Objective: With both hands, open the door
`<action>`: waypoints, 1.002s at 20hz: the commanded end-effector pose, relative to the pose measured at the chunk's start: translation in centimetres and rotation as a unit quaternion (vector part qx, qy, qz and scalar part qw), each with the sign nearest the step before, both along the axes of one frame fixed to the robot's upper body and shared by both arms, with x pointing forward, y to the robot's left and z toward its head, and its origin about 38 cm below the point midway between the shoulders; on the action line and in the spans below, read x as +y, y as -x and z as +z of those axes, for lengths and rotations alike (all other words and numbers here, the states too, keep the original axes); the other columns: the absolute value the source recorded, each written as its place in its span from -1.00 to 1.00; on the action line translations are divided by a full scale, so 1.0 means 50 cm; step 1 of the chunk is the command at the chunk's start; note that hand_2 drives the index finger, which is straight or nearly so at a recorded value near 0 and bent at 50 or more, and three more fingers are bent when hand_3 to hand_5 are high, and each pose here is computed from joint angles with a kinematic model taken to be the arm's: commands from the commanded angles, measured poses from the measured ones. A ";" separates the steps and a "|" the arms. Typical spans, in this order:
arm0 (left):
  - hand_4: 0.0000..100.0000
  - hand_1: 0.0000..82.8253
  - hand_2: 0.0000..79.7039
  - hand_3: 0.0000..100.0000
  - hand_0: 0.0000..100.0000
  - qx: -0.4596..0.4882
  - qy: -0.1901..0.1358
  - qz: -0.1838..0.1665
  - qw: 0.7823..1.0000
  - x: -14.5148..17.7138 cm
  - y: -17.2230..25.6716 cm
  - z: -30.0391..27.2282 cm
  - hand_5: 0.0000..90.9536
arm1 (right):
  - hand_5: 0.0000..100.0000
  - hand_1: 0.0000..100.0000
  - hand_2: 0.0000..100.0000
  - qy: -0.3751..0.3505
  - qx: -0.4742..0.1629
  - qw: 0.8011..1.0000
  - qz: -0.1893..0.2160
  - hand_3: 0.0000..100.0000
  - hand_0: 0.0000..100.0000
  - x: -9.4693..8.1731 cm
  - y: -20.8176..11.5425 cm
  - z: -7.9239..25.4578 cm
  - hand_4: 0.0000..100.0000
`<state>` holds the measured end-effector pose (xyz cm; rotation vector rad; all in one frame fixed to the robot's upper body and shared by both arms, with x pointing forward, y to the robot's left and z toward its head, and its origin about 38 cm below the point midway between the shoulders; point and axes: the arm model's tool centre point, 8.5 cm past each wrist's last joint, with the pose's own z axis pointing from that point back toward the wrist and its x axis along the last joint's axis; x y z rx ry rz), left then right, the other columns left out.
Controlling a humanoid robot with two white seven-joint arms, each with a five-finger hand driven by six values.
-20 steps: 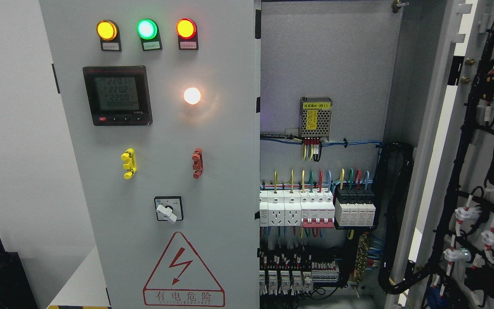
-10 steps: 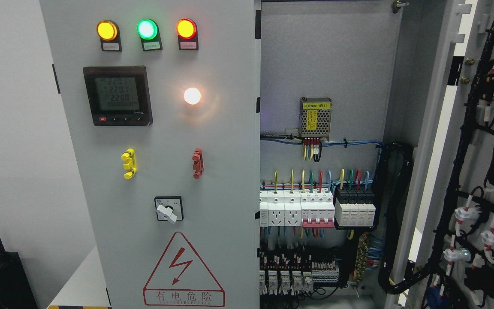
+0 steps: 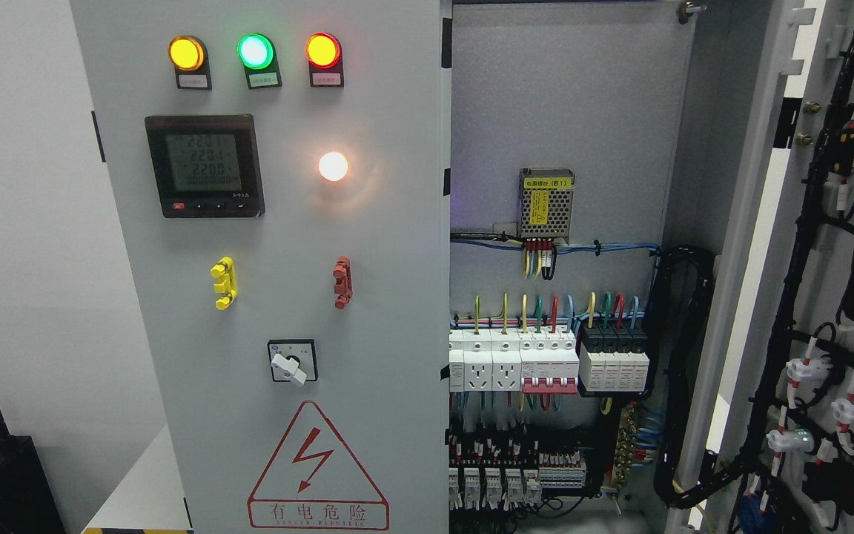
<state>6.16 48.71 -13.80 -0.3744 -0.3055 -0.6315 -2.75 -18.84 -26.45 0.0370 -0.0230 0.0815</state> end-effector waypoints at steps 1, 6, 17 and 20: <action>-0.93 -1.00 -1.00 -1.00 -1.00 0.081 -0.025 0.090 0.992 -0.152 0.187 -0.141 -1.00 | -1.00 -1.00 -1.00 0.000 0.000 1.000 0.000 -1.00 -1.00 0.000 0.000 0.000 -1.00; -0.93 -1.00 -1.00 -1.00 -1.00 0.082 -0.016 0.162 0.983 -0.293 0.193 -0.190 -1.00 | -1.00 -1.00 -1.00 0.000 0.000 1.000 0.000 -1.00 -1.00 0.000 0.000 0.000 -1.00; -0.94 -1.00 -1.00 -1.00 -1.00 0.046 -0.051 0.182 0.981 -0.523 0.085 -0.239 -1.00 | -1.00 -1.00 -1.00 0.000 0.000 1.000 0.000 -1.00 -1.00 0.000 0.000 0.000 -1.00; -0.93 -1.00 -1.00 -1.00 -1.00 0.057 -0.056 0.186 0.979 -0.528 0.079 -0.240 -1.00 | -1.00 -1.00 -1.00 0.000 0.000 1.000 0.000 -1.00 -1.00 0.000 0.000 0.000 -1.00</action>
